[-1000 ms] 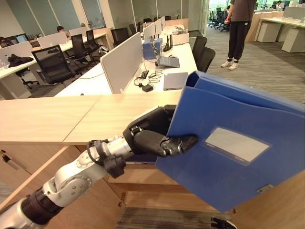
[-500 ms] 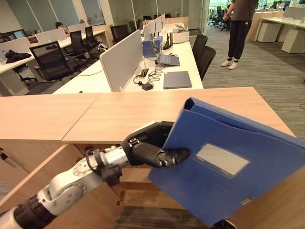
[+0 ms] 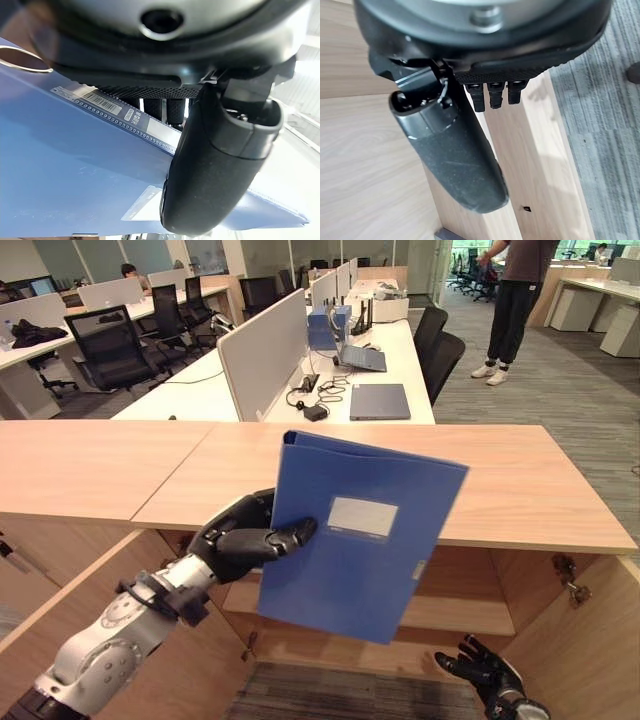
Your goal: Put the empty folder in the office cabinet
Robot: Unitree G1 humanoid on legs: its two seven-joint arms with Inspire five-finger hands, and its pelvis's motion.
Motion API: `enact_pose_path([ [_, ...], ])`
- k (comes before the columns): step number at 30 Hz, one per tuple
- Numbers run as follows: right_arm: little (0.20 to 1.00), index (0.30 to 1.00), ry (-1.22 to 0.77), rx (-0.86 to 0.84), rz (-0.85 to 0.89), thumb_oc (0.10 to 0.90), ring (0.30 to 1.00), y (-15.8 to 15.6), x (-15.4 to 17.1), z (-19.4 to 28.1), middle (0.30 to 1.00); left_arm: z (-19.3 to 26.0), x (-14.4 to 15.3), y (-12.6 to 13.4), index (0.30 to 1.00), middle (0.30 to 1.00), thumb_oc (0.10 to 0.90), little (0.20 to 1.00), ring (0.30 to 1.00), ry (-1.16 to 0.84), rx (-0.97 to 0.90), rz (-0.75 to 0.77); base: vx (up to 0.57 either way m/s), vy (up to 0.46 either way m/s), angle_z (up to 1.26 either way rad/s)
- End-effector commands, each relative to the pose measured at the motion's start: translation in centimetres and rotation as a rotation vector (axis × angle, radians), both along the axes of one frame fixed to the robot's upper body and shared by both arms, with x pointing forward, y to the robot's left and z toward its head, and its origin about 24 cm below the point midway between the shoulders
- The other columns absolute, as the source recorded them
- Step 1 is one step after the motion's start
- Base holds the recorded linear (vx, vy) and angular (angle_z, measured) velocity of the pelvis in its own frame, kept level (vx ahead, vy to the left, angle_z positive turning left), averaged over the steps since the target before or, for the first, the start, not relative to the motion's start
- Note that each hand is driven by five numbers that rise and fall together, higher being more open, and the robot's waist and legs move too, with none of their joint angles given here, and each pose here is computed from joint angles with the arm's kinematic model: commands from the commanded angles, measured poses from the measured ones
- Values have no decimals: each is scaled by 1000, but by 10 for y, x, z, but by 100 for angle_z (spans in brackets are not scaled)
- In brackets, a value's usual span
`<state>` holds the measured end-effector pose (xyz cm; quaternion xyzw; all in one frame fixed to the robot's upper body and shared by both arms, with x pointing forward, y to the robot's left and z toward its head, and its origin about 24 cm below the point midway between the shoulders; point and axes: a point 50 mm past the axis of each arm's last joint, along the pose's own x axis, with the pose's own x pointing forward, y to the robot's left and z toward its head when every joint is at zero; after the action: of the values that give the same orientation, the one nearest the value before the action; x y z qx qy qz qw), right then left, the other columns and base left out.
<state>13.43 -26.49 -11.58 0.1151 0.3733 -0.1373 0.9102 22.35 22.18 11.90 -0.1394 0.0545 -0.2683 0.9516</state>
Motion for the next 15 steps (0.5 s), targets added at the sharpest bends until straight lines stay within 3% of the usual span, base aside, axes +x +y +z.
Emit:
enact_pose_path([
  [1, 900, 900, -272, -30, 21, 800, 900, -11, 57, 44, 900, 67, 12, -1, 300, 300, 400, 300, 300, -365, -70, -11, 0, 0, 0],
  [12, 900, 900, -520, 146, 220, 800, 900, -1, 83, 95, 900, 56, 9, 7, 300, 300, 400, 300, 300, -335, -35, -10, 0, 0, 0],
  [15, 900, 900, -650, 294, 331, 800, 900, 10, 90, 124, 900, 52, 7, 8, 300, 300, 400, 300, 300, -327, -33, -29, 0, 0, 0],
])
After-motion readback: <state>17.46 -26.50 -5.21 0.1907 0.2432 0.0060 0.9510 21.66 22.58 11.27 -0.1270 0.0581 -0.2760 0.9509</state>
